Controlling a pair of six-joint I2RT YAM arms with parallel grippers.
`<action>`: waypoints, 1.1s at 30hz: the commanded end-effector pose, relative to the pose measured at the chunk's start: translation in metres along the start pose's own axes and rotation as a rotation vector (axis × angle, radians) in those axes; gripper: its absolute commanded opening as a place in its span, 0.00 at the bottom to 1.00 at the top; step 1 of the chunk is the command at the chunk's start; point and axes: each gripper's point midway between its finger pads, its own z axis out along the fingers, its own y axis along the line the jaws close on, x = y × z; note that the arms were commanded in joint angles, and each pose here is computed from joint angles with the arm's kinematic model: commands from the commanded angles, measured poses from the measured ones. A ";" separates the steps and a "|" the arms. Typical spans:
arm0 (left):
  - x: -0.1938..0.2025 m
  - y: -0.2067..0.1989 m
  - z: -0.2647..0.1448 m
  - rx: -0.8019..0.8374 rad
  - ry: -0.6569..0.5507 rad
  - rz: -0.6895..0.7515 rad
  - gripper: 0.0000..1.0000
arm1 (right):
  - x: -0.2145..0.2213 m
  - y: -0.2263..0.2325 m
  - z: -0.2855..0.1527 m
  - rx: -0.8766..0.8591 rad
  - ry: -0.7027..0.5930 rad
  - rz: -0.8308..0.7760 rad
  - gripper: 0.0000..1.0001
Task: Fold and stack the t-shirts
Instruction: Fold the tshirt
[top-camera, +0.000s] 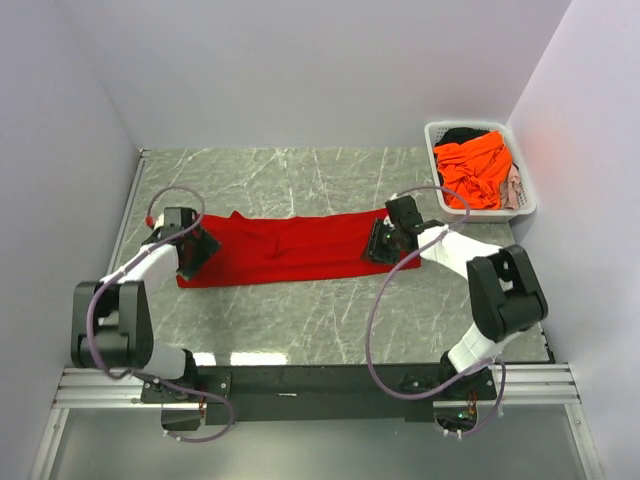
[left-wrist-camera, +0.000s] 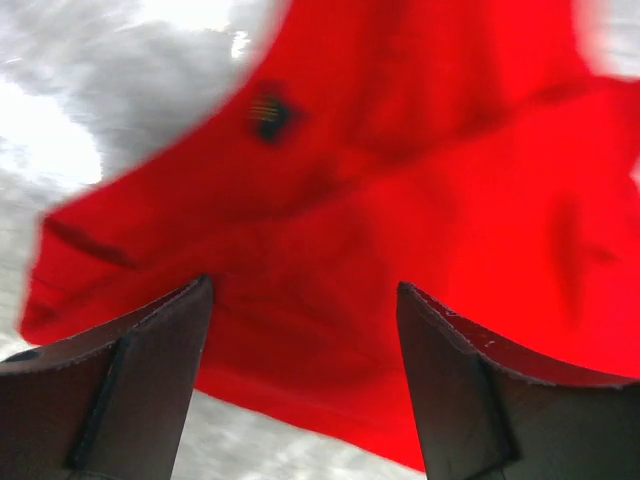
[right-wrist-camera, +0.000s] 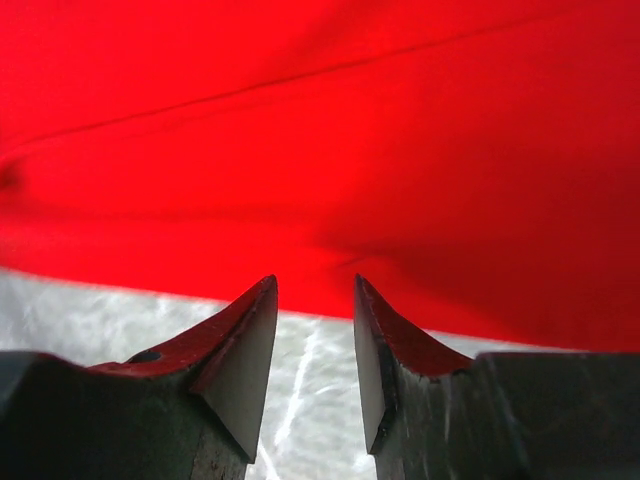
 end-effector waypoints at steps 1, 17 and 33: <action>0.002 0.017 0.018 -0.023 0.054 -0.074 0.79 | -0.014 -0.013 0.008 0.055 -0.011 0.073 0.43; -0.074 -0.020 0.083 -0.086 0.078 -0.084 0.86 | 0.082 -0.018 0.001 0.131 0.281 -0.065 0.46; -0.147 -0.103 0.001 -0.008 -0.222 0.172 0.95 | 0.076 0.070 -0.039 0.073 0.165 -0.601 0.42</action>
